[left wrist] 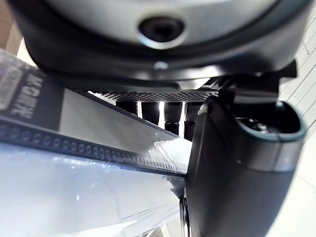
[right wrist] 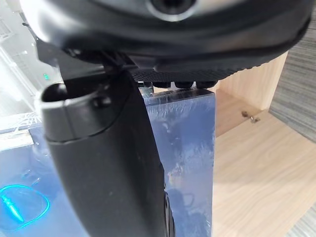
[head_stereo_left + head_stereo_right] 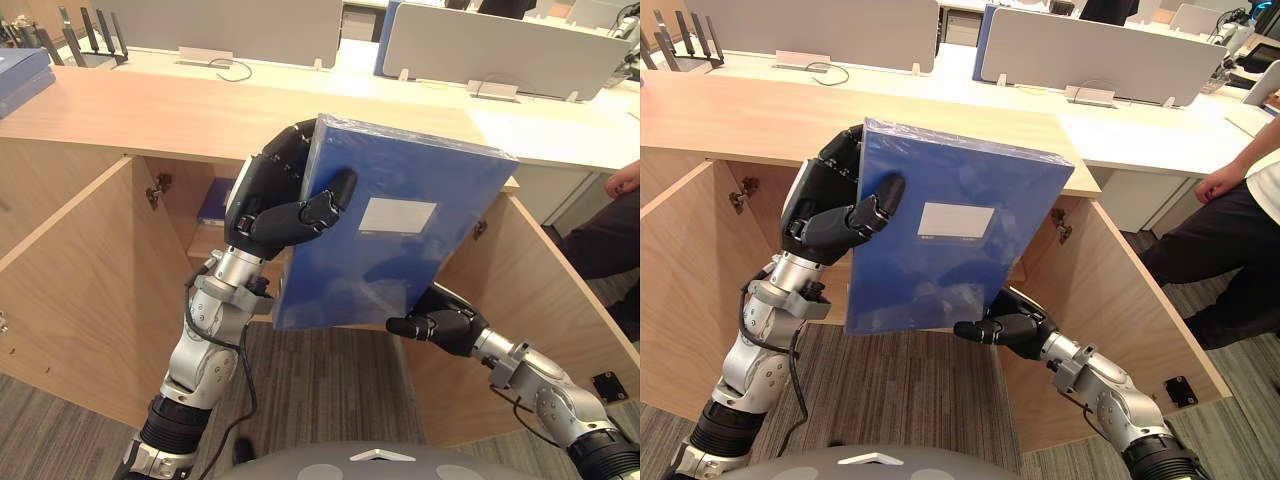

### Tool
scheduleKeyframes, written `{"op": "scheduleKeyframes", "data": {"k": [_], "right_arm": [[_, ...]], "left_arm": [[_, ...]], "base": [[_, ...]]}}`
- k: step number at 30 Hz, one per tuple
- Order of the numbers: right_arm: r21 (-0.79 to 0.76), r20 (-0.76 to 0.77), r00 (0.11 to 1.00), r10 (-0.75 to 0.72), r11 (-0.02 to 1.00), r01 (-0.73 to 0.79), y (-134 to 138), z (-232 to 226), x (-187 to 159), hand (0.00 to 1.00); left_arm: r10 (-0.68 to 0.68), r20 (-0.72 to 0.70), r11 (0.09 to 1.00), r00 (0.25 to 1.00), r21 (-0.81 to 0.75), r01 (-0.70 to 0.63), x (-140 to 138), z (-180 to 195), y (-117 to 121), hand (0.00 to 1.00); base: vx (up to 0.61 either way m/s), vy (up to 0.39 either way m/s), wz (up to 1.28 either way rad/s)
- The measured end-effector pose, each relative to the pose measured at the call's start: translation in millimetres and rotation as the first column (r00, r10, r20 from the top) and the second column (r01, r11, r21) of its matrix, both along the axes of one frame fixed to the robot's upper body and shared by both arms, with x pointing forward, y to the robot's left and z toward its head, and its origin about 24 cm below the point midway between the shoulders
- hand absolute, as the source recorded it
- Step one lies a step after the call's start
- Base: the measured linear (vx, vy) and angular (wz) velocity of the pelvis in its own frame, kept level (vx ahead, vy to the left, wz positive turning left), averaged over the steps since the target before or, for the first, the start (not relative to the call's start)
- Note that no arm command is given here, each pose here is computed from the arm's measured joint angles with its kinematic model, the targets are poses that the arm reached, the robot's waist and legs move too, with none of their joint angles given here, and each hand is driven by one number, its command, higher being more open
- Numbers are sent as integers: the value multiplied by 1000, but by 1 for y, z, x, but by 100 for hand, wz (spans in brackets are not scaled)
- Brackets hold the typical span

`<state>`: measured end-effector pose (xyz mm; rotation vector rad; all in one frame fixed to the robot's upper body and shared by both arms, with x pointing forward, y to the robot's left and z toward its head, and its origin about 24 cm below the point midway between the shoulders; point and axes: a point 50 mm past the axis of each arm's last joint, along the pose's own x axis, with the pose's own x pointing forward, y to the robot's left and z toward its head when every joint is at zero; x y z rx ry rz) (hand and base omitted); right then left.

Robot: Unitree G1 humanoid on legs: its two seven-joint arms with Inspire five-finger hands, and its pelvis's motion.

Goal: Walk over to the cabinet, pick up the folder, carry it to the office cabinet, place the folder inside the office cabinet, then close the office cabinet door

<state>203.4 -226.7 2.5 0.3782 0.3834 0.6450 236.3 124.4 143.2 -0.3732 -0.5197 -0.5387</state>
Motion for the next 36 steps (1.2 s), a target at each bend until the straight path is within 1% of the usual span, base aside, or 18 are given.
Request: {"op": "scheduleKeyframes", "data": {"k": [6,9,11,17,22,23,30,34,35,36], "right_arm": [[-64,45,999,31,998,-28,-8,15,10,100],[-93,114,991,72,994,-62,-8,34,23,100],[-112,113,990,82,991,-69,-12,36,23,100],[-144,131,985,110,985,-91,-15,45,25,100],[-146,156,981,115,985,-92,-14,51,31,100],[-144,158,981,114,985,-91,-14,51,32,0],[-134,158,983,93,988,-72,-11,49,32,0],[-123,160,981,111,988,-92,-10,49,31,0],[-121,160,981,110,989,-91,-9,49,31,0],[-118,161,981,108,989,-89,-9,48,32,0]], "left_arm": [[-42,-17,999,999,-5,42,-2,-4,-6,0],[-91,-83,996,992,-27,89,-8,-19,-12,0],[-89,-97,996,991,-29,87,-9,-22,-11,0],[-111,-201,992,973,-72,99,-6,-39,-9,0],[-118,-207,990,971,-94,101,-6,-39,-7,0],[-118,-206,990,971,-95,100,-6,-39,-7,0],[-115,-211,991,971,-96,96,-6,-39,-7,0],[-92,-221,993,971,-97,72,-4,-41,-4,0],[-89,-223,993,971,-98,69,-4,-41,-4,100],[-88,-224,993,971,-99,67,-4,-41,-4,100]], "base": [[-6,1,-1],[-23,1,-9],[-8,0,-2],[0,0,0],[0,0,0],[0,0,0],[3,0,1],[0,0,0],[-3,-3,4],[1,-4,6]]}}
